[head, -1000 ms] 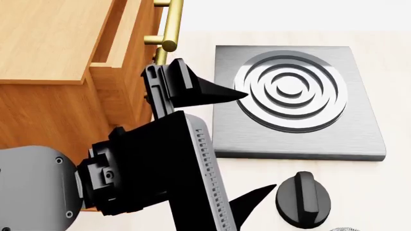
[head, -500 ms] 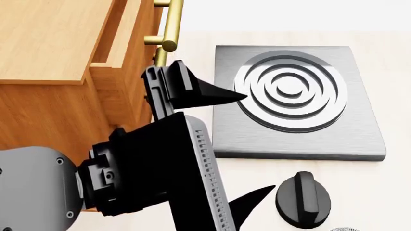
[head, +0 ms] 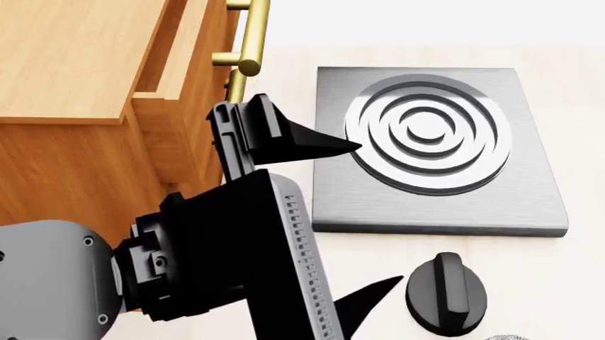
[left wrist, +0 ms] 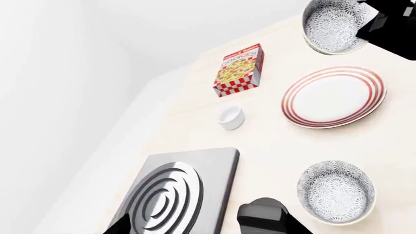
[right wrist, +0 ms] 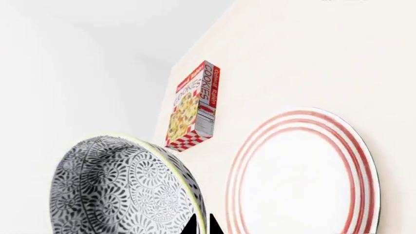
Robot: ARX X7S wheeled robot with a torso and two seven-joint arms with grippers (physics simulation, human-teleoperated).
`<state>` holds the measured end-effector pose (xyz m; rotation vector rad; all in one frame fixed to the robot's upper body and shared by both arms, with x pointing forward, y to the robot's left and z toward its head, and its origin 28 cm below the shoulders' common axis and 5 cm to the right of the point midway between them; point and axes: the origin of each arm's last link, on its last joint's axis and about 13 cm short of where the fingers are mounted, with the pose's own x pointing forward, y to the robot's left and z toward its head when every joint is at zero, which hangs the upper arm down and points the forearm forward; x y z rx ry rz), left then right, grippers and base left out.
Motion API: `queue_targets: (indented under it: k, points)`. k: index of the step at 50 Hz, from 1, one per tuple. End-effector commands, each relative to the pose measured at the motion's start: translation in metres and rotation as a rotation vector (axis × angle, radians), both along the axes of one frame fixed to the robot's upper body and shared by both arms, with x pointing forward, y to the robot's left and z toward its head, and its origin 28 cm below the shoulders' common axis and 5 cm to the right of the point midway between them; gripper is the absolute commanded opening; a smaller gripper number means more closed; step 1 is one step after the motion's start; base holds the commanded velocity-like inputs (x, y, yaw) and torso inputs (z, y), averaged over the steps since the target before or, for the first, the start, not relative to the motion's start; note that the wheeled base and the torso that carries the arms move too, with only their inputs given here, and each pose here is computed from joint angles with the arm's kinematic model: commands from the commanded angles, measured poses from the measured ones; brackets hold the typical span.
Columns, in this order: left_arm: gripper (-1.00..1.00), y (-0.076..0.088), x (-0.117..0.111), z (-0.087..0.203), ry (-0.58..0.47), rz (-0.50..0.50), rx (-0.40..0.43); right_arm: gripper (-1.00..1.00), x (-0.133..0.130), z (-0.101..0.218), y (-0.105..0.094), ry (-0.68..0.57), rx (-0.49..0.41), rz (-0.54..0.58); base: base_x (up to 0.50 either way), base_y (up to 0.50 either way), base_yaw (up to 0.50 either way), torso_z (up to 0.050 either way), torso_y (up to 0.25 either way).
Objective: Pick the akita bowl on the wooden cabinet and place it on the plate.
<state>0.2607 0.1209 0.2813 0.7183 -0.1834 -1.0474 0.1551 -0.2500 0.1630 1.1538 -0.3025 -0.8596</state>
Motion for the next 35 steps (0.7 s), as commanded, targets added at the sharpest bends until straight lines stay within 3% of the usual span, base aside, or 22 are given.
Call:
queue_targets:
  k: [1,20,25,27,35]
  points:
    - [1.00,0.001,0.001,0.000,0.002,0.003,-0.001,-1.00,0.020,0.000,-0.004,0.062,-0.060,0.021,0.00,0.00,0.00,0.000,0.000]
    - [1.00,0.001,0.002,-0.001,0.004,0.002,0.002,-1.00,0.042,0.006,-0.005,0.110,-0.110,0.058,0.00,0.00,0.00,0.001,0.000]
    - [1.00,0.001,0.003,-0.002,0.008,0.004,0.002,-1.00,0.043,0.004,-0.006,0.122,-0.078,0.065,0.00,0.00,0.00,0.000,0.000]
    - [1.00,0.001,0.003,-0.003,0.010,0.003,0.001,-1.00,0.041,0.004,-0.006,0.101,-0.020,0.063,0.00,0.00,0.00,0.000,0.000]
    - [1.00,0.000,0.003,-0.004,0.010,0.001,0.003,-1.00,0.040,0.013,-0.002,0.071,-0.003,0.093,0.00,0.00,0.00,0.000,0.001]
